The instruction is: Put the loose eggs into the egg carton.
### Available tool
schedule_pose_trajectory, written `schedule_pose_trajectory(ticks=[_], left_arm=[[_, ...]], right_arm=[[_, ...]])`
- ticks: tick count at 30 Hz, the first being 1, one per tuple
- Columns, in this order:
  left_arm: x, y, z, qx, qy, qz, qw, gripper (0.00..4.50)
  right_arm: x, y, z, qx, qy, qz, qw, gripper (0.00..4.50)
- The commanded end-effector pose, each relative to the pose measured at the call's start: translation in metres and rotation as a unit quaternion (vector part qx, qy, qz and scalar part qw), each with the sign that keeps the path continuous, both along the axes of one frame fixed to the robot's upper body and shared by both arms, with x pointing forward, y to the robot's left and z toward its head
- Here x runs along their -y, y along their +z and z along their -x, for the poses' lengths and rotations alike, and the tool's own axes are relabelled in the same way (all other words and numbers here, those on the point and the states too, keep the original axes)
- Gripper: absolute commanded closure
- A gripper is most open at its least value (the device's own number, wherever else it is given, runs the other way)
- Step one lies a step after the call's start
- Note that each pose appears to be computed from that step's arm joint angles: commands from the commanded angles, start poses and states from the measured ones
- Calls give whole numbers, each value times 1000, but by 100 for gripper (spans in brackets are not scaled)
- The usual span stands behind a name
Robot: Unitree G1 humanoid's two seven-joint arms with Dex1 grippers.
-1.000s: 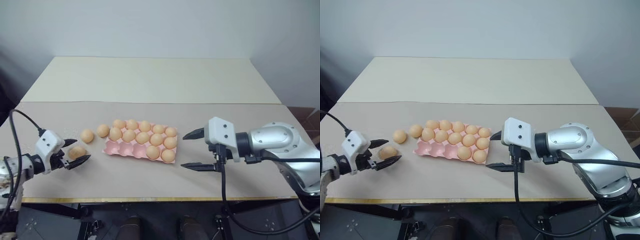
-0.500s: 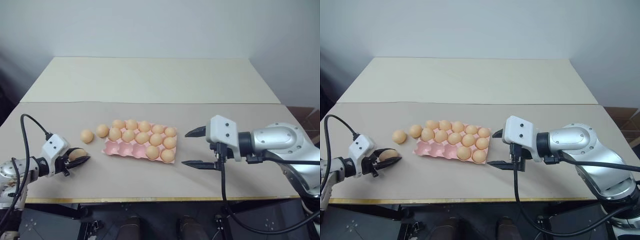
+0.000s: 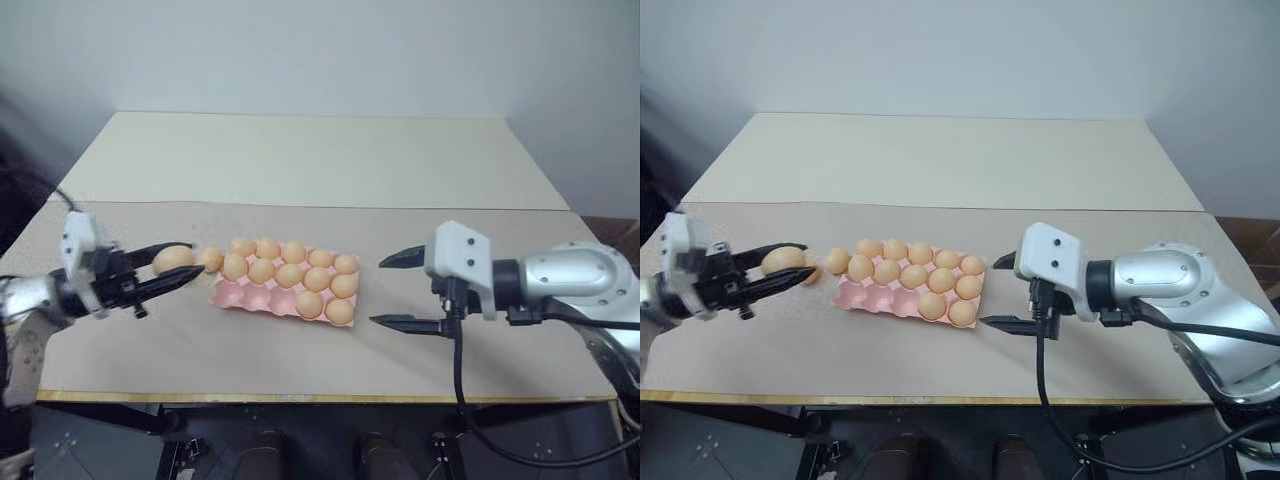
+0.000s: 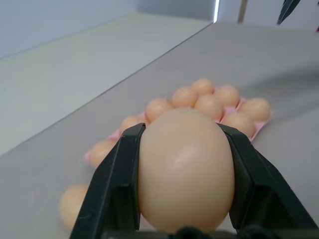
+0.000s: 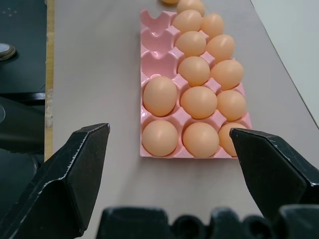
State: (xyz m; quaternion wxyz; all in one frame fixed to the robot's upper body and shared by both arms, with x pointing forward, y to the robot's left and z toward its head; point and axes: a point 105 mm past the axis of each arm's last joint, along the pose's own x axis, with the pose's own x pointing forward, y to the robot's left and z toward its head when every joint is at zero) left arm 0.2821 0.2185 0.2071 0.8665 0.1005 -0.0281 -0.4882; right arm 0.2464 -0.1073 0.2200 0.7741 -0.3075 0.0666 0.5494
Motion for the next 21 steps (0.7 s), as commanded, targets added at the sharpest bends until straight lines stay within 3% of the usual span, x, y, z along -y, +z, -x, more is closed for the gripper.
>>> schedule_pose_trajectory(ticks=[1, 10, 21], left_arm=[[21, -4, -7, -12, -56, 2, 998, 270], [61, -22, -26, -33, -167, -37, 985, 270], [78, -38, -39, -25, -203, -54, 977, 270]], right_arm=[[5, 15, 7, 30, -10, -2, 999, 0], [10, 12, 13, 40, -55, -16, 998, 0], [10, 6, 15, 44, -81, -25, 995, 0]])
